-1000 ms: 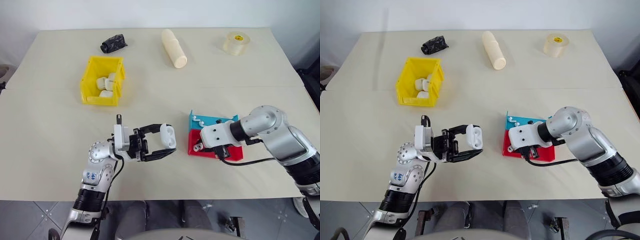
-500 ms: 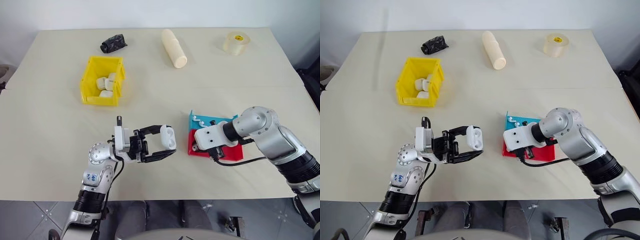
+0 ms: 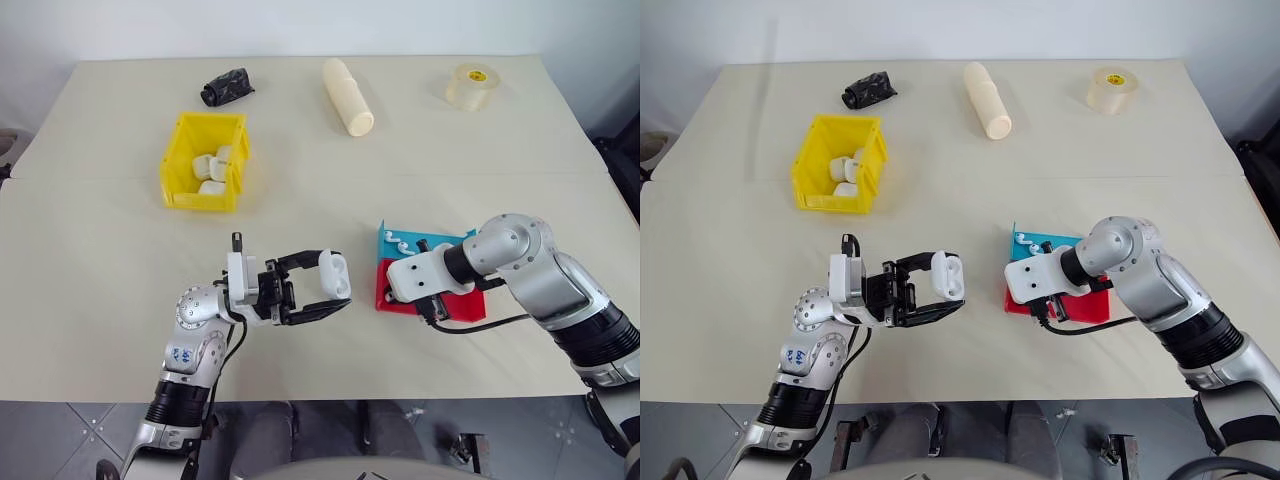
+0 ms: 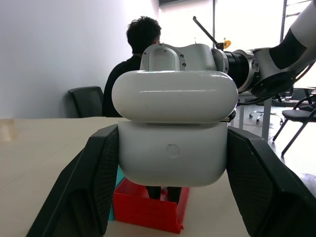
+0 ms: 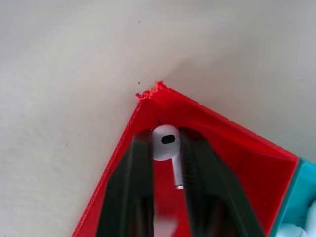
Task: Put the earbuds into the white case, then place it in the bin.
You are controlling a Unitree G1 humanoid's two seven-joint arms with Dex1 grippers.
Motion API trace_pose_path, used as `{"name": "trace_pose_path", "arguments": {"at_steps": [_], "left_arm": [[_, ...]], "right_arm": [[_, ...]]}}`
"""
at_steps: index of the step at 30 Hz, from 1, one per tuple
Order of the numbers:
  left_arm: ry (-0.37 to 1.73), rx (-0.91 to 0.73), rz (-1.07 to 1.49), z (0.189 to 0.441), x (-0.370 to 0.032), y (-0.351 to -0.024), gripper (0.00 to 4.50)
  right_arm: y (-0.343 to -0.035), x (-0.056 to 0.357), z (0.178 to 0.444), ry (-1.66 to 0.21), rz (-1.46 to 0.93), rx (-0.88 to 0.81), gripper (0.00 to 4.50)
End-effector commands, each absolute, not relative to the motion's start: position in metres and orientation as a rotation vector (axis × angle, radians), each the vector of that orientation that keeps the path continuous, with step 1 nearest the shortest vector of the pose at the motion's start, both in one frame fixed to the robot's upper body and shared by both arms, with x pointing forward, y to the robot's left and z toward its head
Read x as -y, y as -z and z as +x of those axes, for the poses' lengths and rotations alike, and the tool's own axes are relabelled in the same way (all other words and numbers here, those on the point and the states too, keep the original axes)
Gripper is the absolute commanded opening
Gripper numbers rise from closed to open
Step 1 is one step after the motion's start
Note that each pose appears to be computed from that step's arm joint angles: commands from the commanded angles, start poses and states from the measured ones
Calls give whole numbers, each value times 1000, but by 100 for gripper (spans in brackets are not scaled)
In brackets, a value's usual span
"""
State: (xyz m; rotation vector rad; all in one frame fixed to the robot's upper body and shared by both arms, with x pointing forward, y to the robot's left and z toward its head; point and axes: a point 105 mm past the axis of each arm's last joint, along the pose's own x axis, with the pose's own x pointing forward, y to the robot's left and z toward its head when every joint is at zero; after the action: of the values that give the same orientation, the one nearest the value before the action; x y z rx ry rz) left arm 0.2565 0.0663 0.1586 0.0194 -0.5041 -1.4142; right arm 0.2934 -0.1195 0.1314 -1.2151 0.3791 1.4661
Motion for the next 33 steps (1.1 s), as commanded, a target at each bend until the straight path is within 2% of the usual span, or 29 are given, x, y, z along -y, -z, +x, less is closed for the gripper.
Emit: {"name": "trace_pose_path", "arguments": {"at_steps": [1, 8, 14, 18, 22, 25, 33], "left_arm": [[1405, 545, 35, 254, -69, -166, 280], [1411, 541, 40, 255, -70, -166, 280], [1413, 543, 39, 253, -70, -166, 280], [1419, 540, 32, 253, -70, -166, 280], [1431, 532, 19, 252, -70, -167, 280], [1446, 523, 12, 254, -70, -168, 280], [1467, 518, -9, 259, -64, -174, 280]], "right_arm": [[-132, 116, 291, -1470, -1227, -364, 37], [-139, 119, 288, -1449, -1203, -341, 37], [-167, 128, 280, -1404, -1073, -234, 37], [-178, 139, 271, -1369, -885, -130, 37], [-195, 138, 265, -1303, -559, 29, 37], [-204, 134, 259, -1261, -290, 139, 37], [-222, 105, 244, -1192, 192, 314, 37]]}}
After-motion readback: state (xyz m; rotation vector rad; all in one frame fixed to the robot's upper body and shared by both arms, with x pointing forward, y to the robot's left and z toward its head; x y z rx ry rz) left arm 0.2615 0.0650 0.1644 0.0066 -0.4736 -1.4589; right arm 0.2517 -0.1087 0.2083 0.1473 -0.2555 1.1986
